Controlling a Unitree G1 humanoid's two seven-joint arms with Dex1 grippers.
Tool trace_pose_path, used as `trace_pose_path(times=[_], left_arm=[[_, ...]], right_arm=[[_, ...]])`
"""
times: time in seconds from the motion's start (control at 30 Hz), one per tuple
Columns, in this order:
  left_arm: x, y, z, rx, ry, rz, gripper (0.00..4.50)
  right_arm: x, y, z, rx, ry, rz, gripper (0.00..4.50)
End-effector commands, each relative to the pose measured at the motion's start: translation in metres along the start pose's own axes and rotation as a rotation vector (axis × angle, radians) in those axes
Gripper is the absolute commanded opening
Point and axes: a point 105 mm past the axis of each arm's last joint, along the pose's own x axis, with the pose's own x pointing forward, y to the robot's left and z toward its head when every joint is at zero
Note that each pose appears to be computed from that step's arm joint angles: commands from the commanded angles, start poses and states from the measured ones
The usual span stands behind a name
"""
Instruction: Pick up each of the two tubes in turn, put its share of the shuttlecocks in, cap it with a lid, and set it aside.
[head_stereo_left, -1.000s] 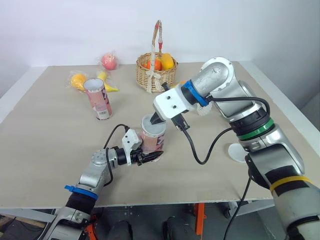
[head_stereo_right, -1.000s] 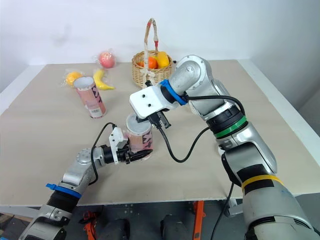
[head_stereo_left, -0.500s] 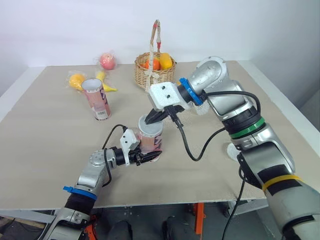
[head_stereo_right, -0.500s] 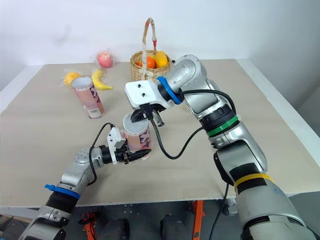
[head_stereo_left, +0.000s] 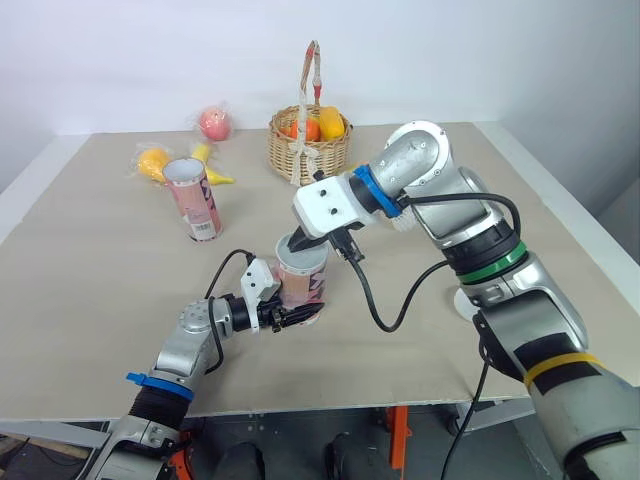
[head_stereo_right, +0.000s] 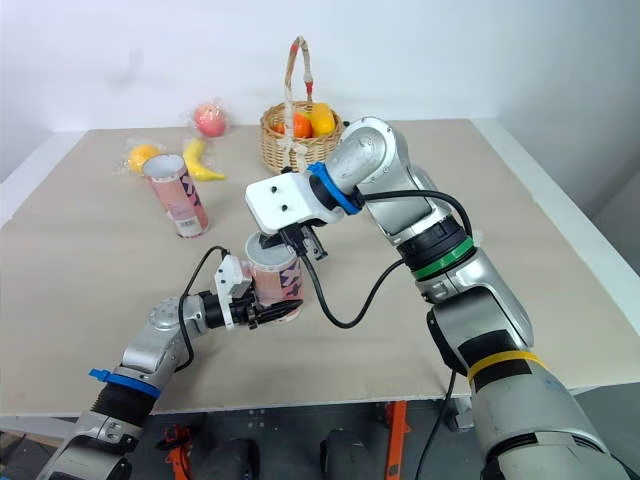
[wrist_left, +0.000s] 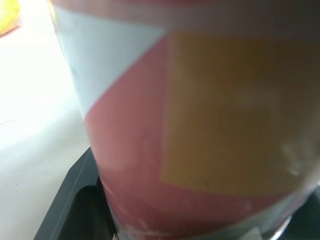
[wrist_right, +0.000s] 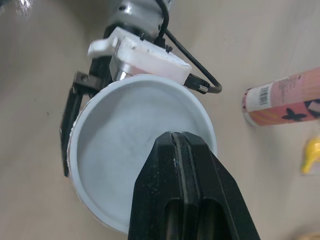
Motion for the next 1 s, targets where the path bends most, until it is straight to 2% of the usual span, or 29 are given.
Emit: trace_pose_path(times=[0.03, 0.2, 0.33, 0.5, 0.7, 0.83, 0.9, 0.93, 1.0], left_arm=[[-0.003, -0.002, -0.019, -0.035, 0.075, 0.006, 2.92], [-0.003, -0.001, -0.019, -0.034, 0.075, 0.009, 2.92], [-0.003, -0.001, -0.019, -0.031, 0.074, 0.011, 2.92], [-0.003, -0.001, -0.018, -0.028, 0.071, 0.012, 2.92], [-0.004, -0.002, -0.012, -0.003, 0.062, 0.010, 2.92], [-0.003, -0.001, -0.003, 0.026, 0.052, -0.004, 2.92], [-0.002, -0.002, -0.001, 0.037, 0.054, -0.015, 2.92], [-0.002, -0.002, 0.000, 0.041, 0.055, -0.018, 2.92], [-0.002, 0.000, 0.000, 0.048, 0.060, -0.023, 2.92]], right_arm=[[0.035, 0.027, -0.018, 0.044, 0.066, 0.154, 0.03], [0.026, 0.013, -0.008, 0.079, 0.000, 0.111, 0.03], [-0.006, -0.003, 0.017, 0.192, -0.214, 0.047, 0.03], [-0.050, 0.000, 0.014, 0.278, -0.338, -0.055, 0.03], [-0.093, 0.008, -0.006, 0.348, -0.322, -0.322, 0.03], [-0.110, 0.036, -0.019, 0.431, -0.271, -0.458, 0.03], [-0.107, 0.050, -0.031, 0.509, -0.223, -0.501, 0.03], [-0.102, 0.061, -0.038, 0.541, -0.187, -0.499, 0.65], [-0.092, 0.079, -0.048, 0.588, -0.127, -0.487, 1.35]])
